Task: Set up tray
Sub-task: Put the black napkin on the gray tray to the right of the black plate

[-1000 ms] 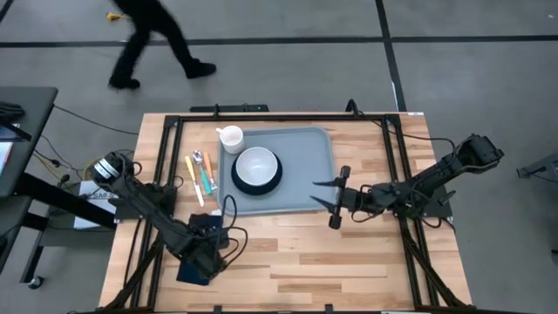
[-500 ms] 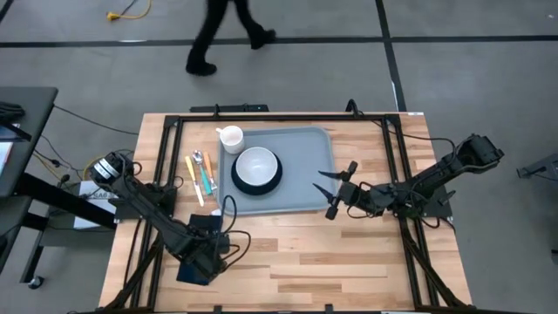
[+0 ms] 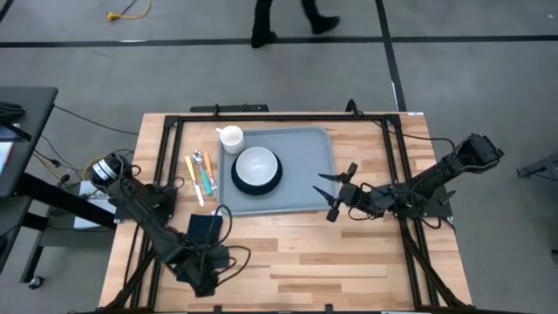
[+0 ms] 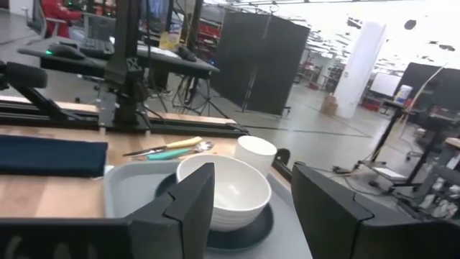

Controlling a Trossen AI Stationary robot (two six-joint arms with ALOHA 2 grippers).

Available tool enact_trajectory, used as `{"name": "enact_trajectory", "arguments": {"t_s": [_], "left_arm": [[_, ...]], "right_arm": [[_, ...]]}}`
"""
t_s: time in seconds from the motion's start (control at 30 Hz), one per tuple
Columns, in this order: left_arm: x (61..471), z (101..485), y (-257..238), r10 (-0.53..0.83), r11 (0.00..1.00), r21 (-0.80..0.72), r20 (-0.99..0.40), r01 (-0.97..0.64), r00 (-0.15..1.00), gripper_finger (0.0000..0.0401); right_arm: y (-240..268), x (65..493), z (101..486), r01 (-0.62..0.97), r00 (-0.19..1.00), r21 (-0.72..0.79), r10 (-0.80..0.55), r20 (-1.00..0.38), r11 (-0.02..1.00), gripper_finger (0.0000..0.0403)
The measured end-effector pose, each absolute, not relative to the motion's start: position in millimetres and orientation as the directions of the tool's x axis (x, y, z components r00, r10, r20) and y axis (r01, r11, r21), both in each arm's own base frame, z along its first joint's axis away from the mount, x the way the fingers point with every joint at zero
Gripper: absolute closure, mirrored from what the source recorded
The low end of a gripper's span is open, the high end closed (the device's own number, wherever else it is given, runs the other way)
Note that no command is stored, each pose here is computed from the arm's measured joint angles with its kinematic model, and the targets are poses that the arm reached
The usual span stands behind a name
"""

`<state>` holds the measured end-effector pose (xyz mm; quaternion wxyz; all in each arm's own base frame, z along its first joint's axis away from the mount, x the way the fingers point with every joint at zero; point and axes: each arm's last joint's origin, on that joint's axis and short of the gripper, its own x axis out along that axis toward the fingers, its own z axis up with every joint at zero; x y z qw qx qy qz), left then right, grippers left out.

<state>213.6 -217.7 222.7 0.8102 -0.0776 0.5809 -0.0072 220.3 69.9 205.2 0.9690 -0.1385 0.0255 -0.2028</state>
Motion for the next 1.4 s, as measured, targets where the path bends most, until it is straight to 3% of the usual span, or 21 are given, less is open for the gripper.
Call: {"name": "enact_trajectory", "arguments": {"t_s": [0.47, 0.53, 0.7, 0.77, 1.0, 1.4], "left_arm": [[193, 220, -248, -0.160, 0.966, -0.221, -0.918, -0.133, 0.364, 0.0234], [192, 211, -253, -0.164, 0.970, -0.212, -0.932, -0.121, 0.322, 0.0234], [191, 180, -263, -0.216, 0.963, -0.223, -0.974, -0.151, 0.062, 0.0234], [191, 172, -265, -0.224, 0.960, -0.223, -0.975, -0.167, 0.013, 0.0234], [192, 170, -266, -0.193, 0.967, -0.195, -0.981, -0.162, 0.028, 0.0234], [190, 142, -270, -0.134, 0.984, -0.119, -0.985, -0.135, -0.111, 0.0234]], "right_arm": [[85, 215, 205, 0.326, 0.942, -0.252, -0.335, 0.007, 0.911, 0.0225], [85, 215, 205, 0.326, 0.942, -0.251, -0.336, 0.007, 0.911, 0.0225], [85, 215, 205, 0.327, 0.942, -0.235, -0.336, 0.001, 0.915, 0.0227], [85, 215, 204, 0.326, 0.942, -0.235, -0.336, -0.002, 0.916, 0.0227], [84, 215, 204, 0.326, 0.942, -0.236, -0.337, -0.003, 0.915, 0.0223], [85, 215, 204, 0.322, 0.943, -0.236, -0.332, -0.004, 0.917, 0.0223]]}}
